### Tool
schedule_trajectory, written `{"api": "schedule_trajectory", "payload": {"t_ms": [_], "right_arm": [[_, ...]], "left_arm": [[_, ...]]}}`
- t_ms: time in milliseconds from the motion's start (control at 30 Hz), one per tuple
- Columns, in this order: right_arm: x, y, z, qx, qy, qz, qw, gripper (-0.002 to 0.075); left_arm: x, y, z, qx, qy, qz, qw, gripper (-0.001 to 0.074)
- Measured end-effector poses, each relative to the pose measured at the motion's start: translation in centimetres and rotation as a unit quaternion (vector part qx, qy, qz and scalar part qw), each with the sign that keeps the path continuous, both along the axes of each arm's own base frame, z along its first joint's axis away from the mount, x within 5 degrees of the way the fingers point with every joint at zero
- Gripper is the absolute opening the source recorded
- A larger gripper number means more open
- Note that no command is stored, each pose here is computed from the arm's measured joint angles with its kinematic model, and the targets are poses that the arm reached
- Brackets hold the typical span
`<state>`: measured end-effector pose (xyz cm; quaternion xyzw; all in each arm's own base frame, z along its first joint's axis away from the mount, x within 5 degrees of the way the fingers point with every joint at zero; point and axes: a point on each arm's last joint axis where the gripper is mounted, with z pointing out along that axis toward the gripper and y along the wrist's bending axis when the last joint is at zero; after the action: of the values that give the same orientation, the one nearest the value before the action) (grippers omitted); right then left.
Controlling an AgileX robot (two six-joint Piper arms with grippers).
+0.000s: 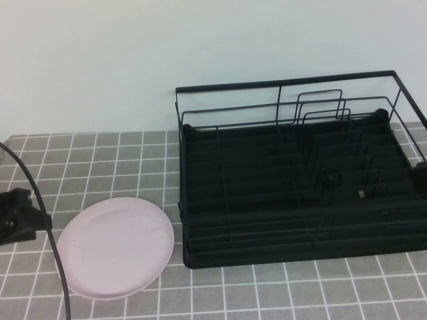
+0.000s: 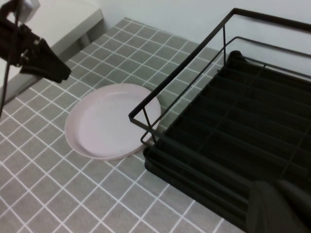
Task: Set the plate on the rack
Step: Pick up the plate from the table
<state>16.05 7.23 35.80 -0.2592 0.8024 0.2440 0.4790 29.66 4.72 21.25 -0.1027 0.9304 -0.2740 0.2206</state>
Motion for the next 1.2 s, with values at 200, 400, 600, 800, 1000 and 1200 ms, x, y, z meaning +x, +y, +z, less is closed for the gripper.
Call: {"api": "schedule_trajectory", "payload": {"t_ms": [200, 400, 600, 800, 1000, 1200], "right_arm": [[0.0, 0.0, 0.1, 0.005, 0.0, -0.001, 1.0, -0.0003], [-0.1, 0.1, 0.0, 0.007, 0.008, 0.007, 1.0, -0.0003], [-0.4, 0.3, -0.2, 0.005, 0.019, 0.021, 1.0, -0.0003], [-0.5, 0.3, -0.2, 0.003, 0.021, 0.026, 0.999, -0.0003], [-0.6, 0.4, -0.2, 0.003, 0.025, 0.03, 0.999, -0.0003], [-0.6, 0.4, -0.3, 0.003, 0.026, 0.031, 0.999, -0.0003]], "left_arm": [[1.3, -0.1, -1.8, 0.018, 0.017, -0.015, 1.0, 0.0283], [2.6, -1.2, -3.9, 0.053, 0.031, -0.034, 0.998, 0.0284], [3.9, -1.5, -5.8, 0.046, 0.056, -0.042, 0.996, 0.0284], [4.4, -1.5, -7.1, 0.039, 0.071, -0.043, 0.996, 0.0244], [4.4, -1.4, -7.5, 0.046, 0.067, -0.057, 0.995, 0.0046], [4.3, -1.4, -7.5, 0.052, 0.068, -0.065, 0.994, 0.0008]]}}
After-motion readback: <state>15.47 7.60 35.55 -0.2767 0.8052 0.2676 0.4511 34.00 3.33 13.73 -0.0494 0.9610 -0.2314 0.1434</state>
